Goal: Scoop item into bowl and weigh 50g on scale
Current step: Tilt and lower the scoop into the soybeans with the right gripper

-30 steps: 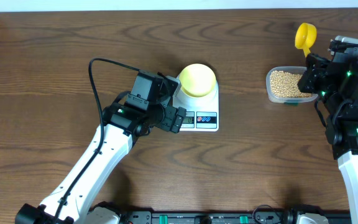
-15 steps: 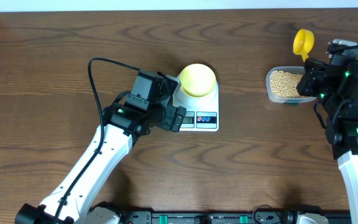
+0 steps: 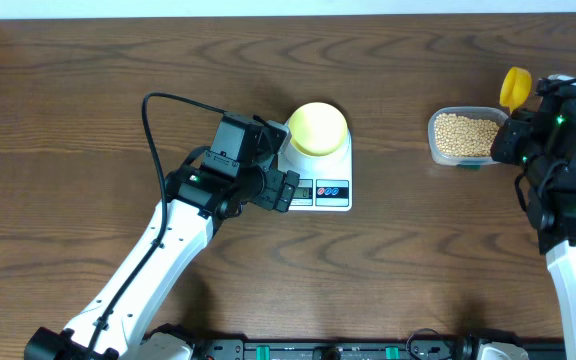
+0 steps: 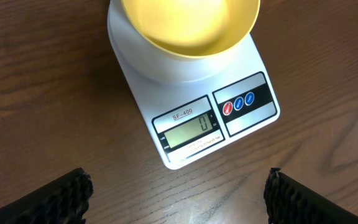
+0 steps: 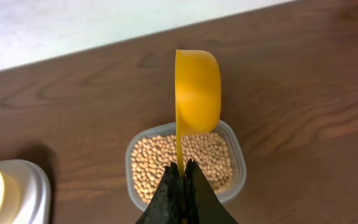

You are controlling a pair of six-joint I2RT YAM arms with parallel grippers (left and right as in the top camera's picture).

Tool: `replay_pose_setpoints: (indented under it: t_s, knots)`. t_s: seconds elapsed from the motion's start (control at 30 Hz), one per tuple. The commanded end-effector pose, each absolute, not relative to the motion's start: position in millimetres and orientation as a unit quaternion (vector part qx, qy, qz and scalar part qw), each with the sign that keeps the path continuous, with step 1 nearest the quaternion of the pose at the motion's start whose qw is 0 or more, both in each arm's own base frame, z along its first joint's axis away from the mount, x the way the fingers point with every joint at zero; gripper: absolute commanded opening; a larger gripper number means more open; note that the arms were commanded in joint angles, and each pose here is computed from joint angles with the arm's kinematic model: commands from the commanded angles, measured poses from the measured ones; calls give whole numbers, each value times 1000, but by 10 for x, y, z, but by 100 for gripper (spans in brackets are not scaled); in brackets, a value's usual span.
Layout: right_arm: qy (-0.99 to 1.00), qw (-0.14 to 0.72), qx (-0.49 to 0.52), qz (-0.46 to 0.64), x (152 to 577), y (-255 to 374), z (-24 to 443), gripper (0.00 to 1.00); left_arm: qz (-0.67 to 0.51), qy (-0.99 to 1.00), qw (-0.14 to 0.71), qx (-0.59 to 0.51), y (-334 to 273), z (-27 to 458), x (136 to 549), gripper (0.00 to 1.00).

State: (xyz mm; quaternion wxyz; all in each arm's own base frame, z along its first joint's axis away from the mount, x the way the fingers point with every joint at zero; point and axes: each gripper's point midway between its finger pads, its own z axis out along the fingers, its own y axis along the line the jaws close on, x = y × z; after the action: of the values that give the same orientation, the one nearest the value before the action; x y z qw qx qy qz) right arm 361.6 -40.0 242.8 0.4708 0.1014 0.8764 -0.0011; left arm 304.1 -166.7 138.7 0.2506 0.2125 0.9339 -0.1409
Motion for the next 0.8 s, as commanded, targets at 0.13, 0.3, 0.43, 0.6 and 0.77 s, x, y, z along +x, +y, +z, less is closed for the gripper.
replay_pose_setpoints:
  t_s: [0.13, 0.3, 0.43, 0.6, 0.77]
  knots:
    - [885, 456, 98, -18, 3672, -466, 2339, 1, -138, 933, 262, 207, -1656, 1462, 3070, 90]
    - [886, 456, 91, -9, 3675, -429, 2338, 1, -150, 931, 259, 210, -1695, 1469, 3050, 90]
    - [888, 455, 71, -20, 3680, -432, 2330, 1, -150, 931, 259, 210, -1695, 1468, 3049, 90]
    - [897, 436, 69, -20, 3714, -432, 2190, 1, -150, 931, 259, 210, -1695, 1469, 3050, 90]
    - [901, 429, 62, 4, 3738, -352, 2132, 1, -156, 930, 257, 212, -1716, 1472, 3037, 90]
